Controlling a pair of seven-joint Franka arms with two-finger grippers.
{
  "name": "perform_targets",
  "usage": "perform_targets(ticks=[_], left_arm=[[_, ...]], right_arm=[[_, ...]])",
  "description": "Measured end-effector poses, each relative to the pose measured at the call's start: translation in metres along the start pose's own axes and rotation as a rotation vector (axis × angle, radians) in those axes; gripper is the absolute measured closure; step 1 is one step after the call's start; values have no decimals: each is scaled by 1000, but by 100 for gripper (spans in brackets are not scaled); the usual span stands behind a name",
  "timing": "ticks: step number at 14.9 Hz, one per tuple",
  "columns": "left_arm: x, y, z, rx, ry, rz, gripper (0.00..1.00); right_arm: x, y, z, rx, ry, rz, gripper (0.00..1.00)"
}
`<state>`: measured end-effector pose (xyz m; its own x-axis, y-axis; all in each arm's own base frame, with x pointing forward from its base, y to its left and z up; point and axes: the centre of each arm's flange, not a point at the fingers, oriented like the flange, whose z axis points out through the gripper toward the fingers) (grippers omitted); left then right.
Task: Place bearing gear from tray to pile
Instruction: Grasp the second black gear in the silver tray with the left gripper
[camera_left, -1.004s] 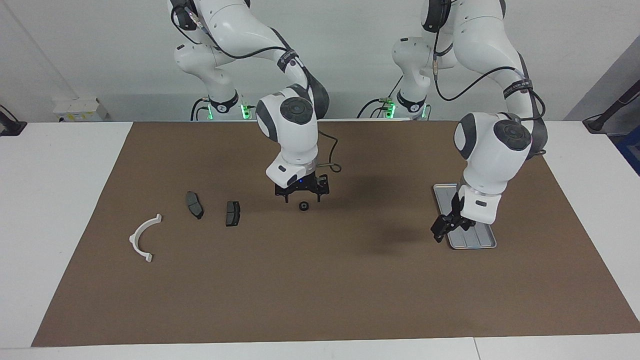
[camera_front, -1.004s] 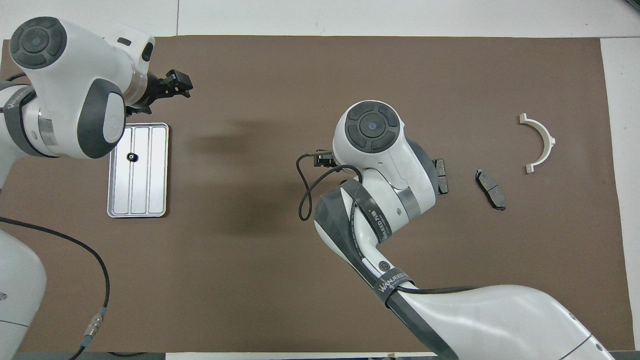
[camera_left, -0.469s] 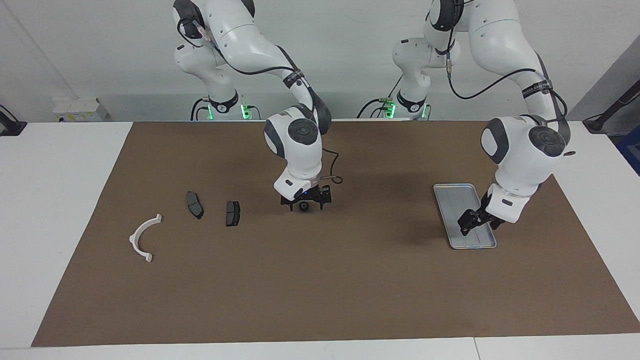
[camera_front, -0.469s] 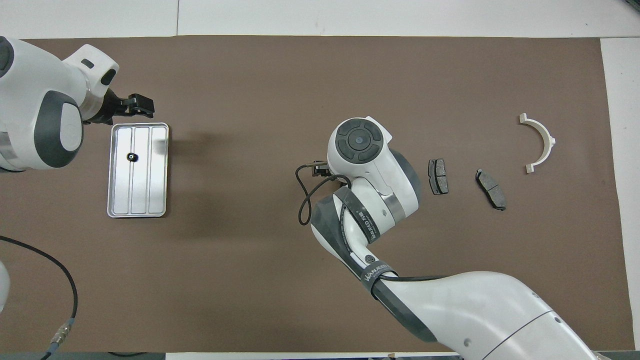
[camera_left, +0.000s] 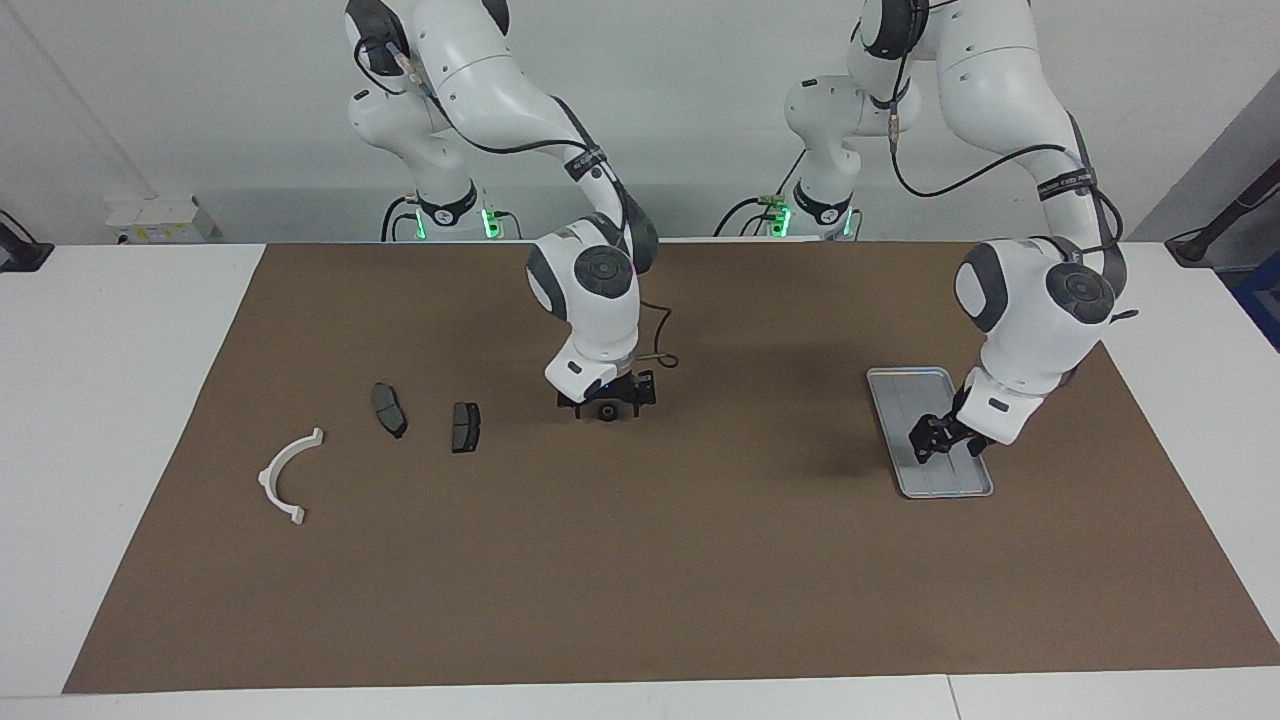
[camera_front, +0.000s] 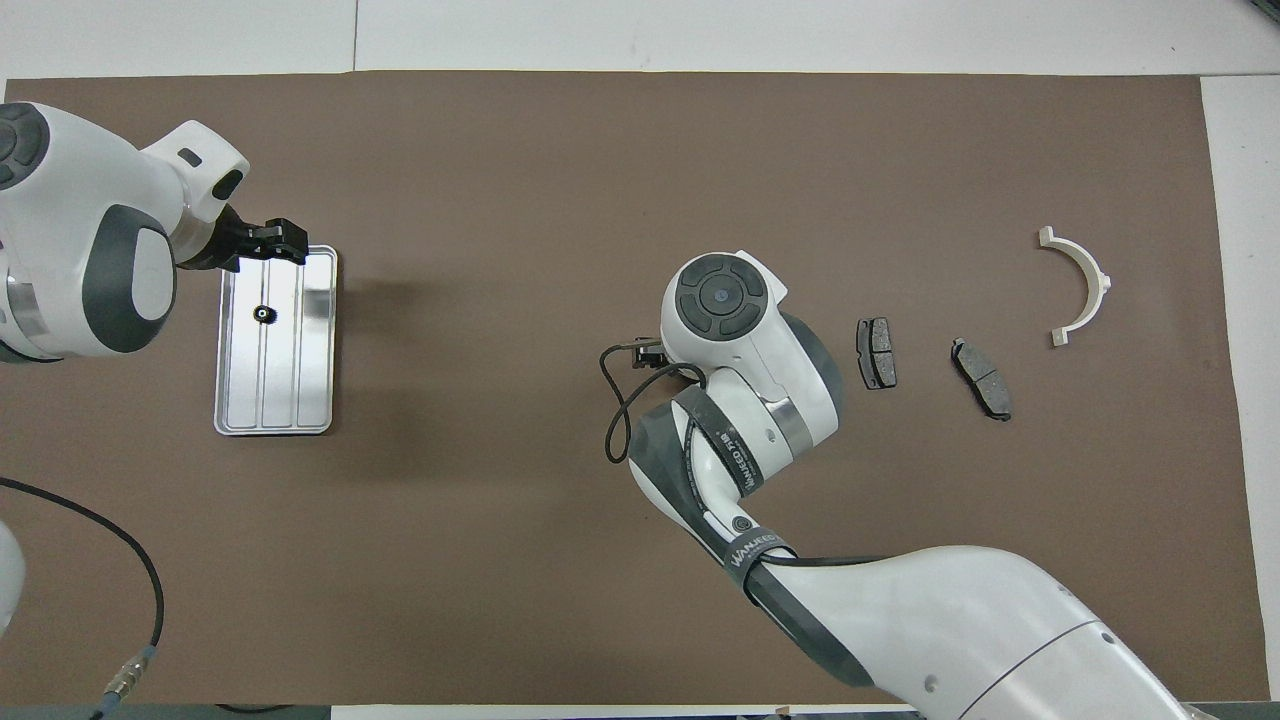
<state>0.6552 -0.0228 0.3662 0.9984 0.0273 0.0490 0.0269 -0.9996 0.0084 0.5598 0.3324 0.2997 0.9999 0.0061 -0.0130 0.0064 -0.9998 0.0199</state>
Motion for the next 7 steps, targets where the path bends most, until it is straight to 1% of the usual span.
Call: perform_targets(ticks=[1, 2, 4, 5, 7], left_arm=[[-3, -7, 4, 1, -9, 2, 20], [-7, -14, 8, 2, -21, -3, 16], [-14, -30, 15, 4, -39, -20, 15], [-18, -39, 17, 4, -46, -32, 15], [-22, -50, 21, 5, -56, -44, 20]], right_arm=[[-1, 0, 0, 2, -2, 2, 0], [-1, 0, 0, 6, -4, 5, 0], [-2, -2, 0, 15, -8, 9, 0], [-2, -2, -1, 17, -8, 9, 0], [-2, -3, 0, 19, -6, 9, 0]])
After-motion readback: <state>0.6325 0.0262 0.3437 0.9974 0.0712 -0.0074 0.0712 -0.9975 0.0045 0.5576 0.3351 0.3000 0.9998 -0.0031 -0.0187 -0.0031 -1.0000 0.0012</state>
